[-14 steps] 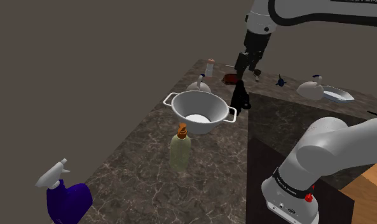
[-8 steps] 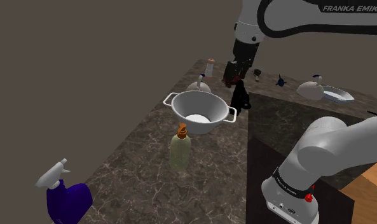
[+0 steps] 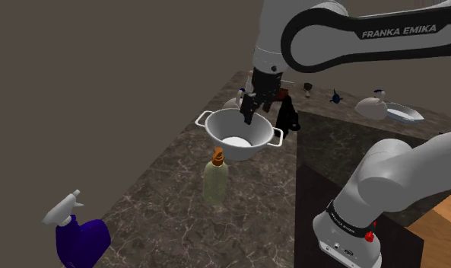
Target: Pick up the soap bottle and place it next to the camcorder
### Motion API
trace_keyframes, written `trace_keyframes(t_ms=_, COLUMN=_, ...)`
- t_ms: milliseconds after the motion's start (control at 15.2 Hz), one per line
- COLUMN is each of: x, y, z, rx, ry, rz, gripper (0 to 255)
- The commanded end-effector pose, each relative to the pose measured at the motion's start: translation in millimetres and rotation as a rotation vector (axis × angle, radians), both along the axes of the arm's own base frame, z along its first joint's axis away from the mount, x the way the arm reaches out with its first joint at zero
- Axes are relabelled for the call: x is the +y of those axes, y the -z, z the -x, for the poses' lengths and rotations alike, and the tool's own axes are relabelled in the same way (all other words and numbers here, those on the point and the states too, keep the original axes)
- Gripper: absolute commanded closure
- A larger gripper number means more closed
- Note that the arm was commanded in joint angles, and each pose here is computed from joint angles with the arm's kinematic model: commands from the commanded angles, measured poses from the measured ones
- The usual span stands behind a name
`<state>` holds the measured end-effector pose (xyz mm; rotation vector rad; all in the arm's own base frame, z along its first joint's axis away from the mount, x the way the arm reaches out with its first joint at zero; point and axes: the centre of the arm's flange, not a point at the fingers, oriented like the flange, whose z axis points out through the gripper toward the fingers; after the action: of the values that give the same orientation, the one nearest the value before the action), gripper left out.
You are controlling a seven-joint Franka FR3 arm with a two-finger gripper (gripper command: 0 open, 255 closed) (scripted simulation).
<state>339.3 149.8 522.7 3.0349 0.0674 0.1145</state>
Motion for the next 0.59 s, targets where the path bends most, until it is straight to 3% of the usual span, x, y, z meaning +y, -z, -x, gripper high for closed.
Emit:
trace_keyframes(t_ms=0, x=21.8, y=12.3, z=-5.1, rx=-0.002, ry=-0.001, rz=-0.009, gripper=0)
trace_keyframes(t_ms=528, x=111.3, y=56.1, z=-20.2, rx=-0.009, ry=-0.009, rz=-0.041, gripper=0)
